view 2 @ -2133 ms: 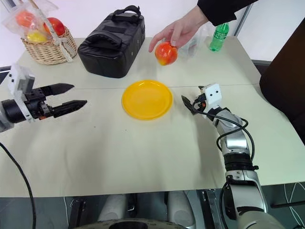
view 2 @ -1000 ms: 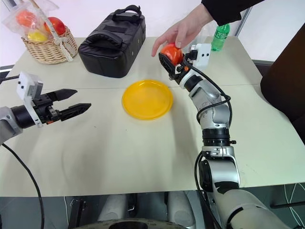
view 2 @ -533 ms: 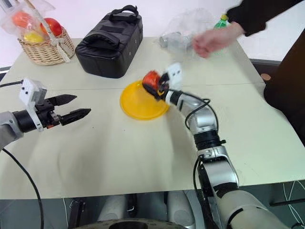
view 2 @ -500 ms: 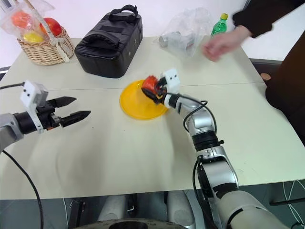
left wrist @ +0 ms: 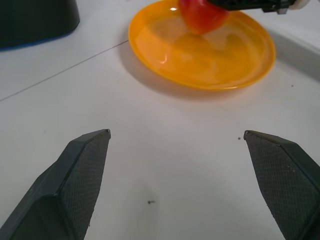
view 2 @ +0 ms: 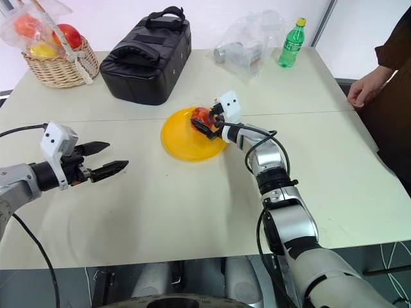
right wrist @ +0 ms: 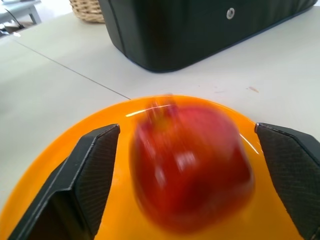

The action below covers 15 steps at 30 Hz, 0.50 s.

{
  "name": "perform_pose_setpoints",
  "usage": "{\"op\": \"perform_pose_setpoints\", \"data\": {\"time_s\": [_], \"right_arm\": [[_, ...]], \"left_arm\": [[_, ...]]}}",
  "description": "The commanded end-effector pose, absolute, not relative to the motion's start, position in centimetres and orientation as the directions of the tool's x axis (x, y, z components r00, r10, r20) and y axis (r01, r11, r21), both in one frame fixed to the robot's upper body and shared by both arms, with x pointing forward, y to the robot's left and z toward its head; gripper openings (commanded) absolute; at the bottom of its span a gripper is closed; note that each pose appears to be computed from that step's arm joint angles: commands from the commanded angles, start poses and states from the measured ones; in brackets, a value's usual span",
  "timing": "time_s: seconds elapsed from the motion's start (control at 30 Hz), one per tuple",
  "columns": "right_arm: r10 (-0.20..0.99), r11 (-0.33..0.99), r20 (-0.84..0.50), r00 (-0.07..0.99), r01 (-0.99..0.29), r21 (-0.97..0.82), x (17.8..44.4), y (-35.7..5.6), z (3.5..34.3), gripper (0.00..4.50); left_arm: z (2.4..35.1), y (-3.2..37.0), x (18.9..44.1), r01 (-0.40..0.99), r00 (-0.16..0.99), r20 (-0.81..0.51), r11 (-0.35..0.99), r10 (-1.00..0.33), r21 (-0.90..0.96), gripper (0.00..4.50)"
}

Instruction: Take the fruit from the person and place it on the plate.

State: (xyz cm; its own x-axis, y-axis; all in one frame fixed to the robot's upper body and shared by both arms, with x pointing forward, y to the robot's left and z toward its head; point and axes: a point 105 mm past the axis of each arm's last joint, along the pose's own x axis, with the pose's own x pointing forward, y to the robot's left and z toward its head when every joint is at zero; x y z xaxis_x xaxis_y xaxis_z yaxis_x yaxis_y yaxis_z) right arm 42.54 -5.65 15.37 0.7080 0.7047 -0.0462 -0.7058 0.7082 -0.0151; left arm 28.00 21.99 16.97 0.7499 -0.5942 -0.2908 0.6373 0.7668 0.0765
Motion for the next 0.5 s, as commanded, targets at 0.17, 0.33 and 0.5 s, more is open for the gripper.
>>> {"op": "perform_pose_setpoints", "data": {"time_s": [0.17, 0.33, 0.5], "right_arm": [[0.682, 0.727, 0.171, 0.711, -0.684, -0.053, 41.6, -8.0, 23.1, 4.48], [0.621, 0.779, 0.18, 0.763, -0.626, -0.032, 41.1, -11.7, 22.1, 4.48], [0.541, 0.841, 0.129, 0.831, -0.538, -0.06, 40.5, -14.9, 19.5, 4.48]], "left_arm": [[19.3, 22.4, 28.6, 0.6, 0.795, -0.176, 0.795, -0.581, 0.087, 4.5], [20.9, 22.1, 30.4, 0.522, 0.852, 0.008, 0.852, -0.523, 0.027, 4.5], [20.0, 21.7, 31.2, 0.46, 0.887, 0.069, 0.888, -0.457, -0.024, 4.5]]}}
